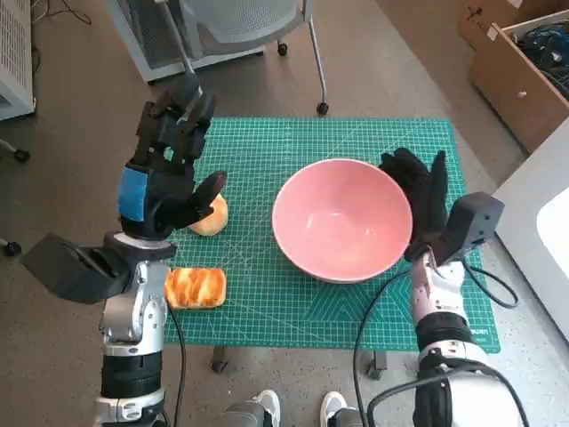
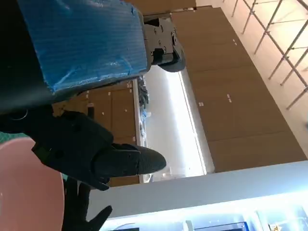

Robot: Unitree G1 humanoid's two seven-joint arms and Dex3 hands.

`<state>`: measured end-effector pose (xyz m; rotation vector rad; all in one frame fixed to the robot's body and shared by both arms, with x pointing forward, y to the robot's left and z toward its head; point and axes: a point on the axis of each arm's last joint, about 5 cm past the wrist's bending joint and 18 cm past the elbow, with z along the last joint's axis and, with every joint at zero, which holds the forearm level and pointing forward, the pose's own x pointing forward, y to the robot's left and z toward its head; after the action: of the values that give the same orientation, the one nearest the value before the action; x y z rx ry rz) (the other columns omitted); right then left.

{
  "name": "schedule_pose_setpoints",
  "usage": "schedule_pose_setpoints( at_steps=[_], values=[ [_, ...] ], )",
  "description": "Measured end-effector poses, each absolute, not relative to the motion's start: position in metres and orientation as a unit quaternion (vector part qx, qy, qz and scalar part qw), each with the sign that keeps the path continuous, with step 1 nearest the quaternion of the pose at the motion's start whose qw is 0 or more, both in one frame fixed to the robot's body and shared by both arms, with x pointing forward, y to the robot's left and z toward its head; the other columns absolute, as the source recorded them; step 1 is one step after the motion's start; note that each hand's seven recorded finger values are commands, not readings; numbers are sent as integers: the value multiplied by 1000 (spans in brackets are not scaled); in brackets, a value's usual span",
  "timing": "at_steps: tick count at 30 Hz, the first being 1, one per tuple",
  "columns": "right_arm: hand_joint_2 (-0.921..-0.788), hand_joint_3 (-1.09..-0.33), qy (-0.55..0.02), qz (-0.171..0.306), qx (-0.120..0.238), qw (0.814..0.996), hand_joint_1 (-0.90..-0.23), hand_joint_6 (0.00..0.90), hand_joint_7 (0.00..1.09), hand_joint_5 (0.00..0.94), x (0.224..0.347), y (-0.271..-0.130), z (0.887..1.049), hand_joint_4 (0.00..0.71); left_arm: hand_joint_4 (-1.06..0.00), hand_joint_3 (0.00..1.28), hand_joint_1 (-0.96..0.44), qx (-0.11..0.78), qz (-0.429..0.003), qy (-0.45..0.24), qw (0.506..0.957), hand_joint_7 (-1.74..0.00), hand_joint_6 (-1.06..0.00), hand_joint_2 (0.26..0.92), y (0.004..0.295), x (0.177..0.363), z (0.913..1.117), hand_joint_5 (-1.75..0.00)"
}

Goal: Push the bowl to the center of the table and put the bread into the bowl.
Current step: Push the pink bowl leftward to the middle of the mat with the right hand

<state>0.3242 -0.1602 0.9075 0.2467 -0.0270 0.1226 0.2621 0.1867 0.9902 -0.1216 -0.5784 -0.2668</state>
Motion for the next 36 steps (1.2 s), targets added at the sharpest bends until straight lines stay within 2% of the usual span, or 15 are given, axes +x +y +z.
schedule_pose_setpoints(
  at_steps=[13,36],
  values=[
    [-921,-914,-23,92,119,988,-547,62,393,5,330,-143,917,193,0,330,-422,-60,-130,-287,947,-632,1,788,186,262,991,-284],
    [-921,-913,-28,107,105,988,-559,52,412,2,331,-142,920,190,1,310,-425,-62,-131,-281,949,-607,1,803,186,262,989,-270]
  ],
)
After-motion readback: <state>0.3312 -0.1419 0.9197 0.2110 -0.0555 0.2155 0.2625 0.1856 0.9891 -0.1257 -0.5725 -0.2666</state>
